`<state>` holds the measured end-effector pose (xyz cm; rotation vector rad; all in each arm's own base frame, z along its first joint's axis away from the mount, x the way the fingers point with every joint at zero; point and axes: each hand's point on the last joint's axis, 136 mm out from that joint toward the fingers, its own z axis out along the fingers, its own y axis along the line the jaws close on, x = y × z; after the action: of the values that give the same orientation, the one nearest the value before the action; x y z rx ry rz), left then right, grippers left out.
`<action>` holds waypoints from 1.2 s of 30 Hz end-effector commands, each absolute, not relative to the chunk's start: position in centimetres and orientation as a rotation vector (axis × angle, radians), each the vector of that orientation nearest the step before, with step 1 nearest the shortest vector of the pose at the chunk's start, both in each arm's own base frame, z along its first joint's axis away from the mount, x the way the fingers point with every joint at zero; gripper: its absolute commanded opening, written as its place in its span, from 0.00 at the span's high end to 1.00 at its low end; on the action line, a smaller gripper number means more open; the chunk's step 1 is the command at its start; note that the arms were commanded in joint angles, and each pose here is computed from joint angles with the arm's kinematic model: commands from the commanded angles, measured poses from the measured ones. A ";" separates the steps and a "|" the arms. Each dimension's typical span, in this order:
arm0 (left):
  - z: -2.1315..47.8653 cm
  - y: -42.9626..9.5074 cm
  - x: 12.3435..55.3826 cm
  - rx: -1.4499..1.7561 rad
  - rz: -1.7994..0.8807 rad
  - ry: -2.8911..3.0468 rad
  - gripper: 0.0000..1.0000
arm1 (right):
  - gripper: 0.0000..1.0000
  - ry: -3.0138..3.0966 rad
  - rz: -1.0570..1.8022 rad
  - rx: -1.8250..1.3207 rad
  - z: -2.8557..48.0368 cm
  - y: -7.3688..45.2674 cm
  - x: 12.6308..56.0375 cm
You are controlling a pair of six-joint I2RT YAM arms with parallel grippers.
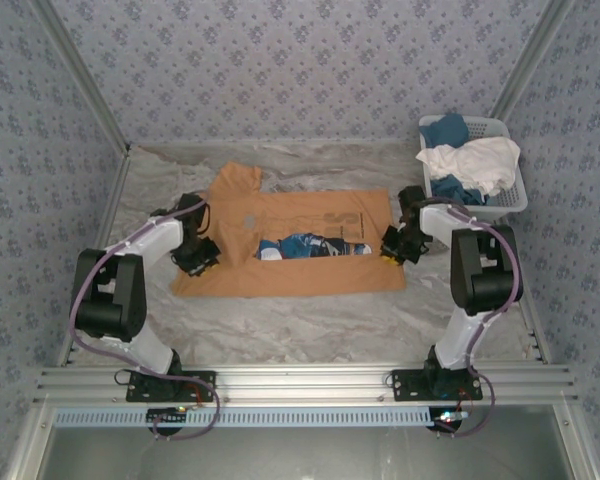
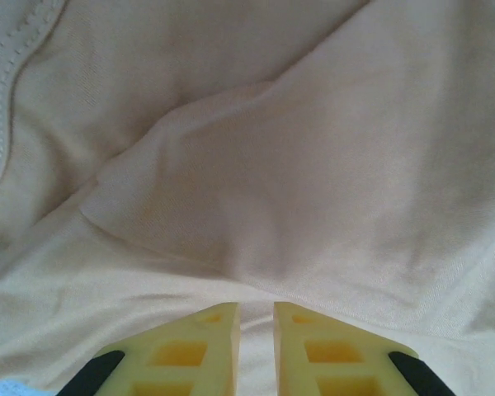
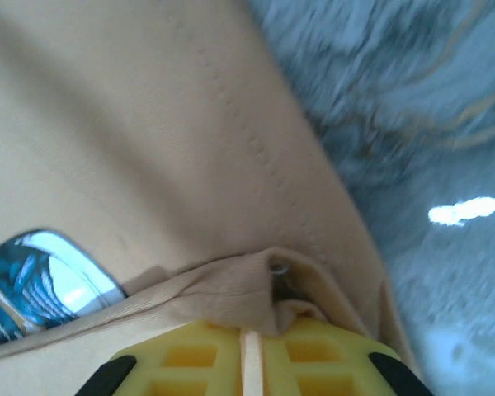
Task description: Fold and stack the t-shirts
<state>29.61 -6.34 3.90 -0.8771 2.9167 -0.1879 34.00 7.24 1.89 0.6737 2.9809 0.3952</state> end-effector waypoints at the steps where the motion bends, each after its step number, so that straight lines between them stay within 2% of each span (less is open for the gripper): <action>1: 2.4 -4.6 29.1 -0.902 -0.081 2.928 0.83 | 0.86 2.956 0.333 0.710 2.2 5.8 35.5; 5: 0.9 -2.3 28.0 -0.878 0.119 2.953 0.83 | 0.86 2.983 0.280 0.746 1.5 5.1 34.7; 10: 0.8 -2.1 28.0 -0.886 0.130 2.953 0.83 | 0.86 3.023 0.252 0.769 0.6 4.7 33.5; 15: 3.4 -2.1 28.1 -0.895 0.132 2.906 0.79 | 0.79 2.957 0.227 0.668 3.2 4.7 33.9; 18: 6.5 -3.0 28.8 -0.887 0.061 2.847 0.74 | 0.76 2.914 0.212 0.559 6.1 5.7 34.1; 22: 8.7 -6.7 30.9 -0.879 -0.198 2.801 0.73 | 0.71 2.882 0.271 0.411 8.1 9.1 33.8; 29: 4.6 -11.1 31.4 -0.922 -0.327 2.919 0.78 | 0.72 3.045 0.372 0.362 3.8 12.4 30.1; 36: -0.2 -9.9 26.7 -0.934 -0.182 3.052 0.80 | 0.72 3.259 0.293 0.410 -0.2 11.7 26.1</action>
<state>29.41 -10.71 1.71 -0.8942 2.9830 -0.2616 29.14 12.20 1.45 0.3750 3.1214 0.3414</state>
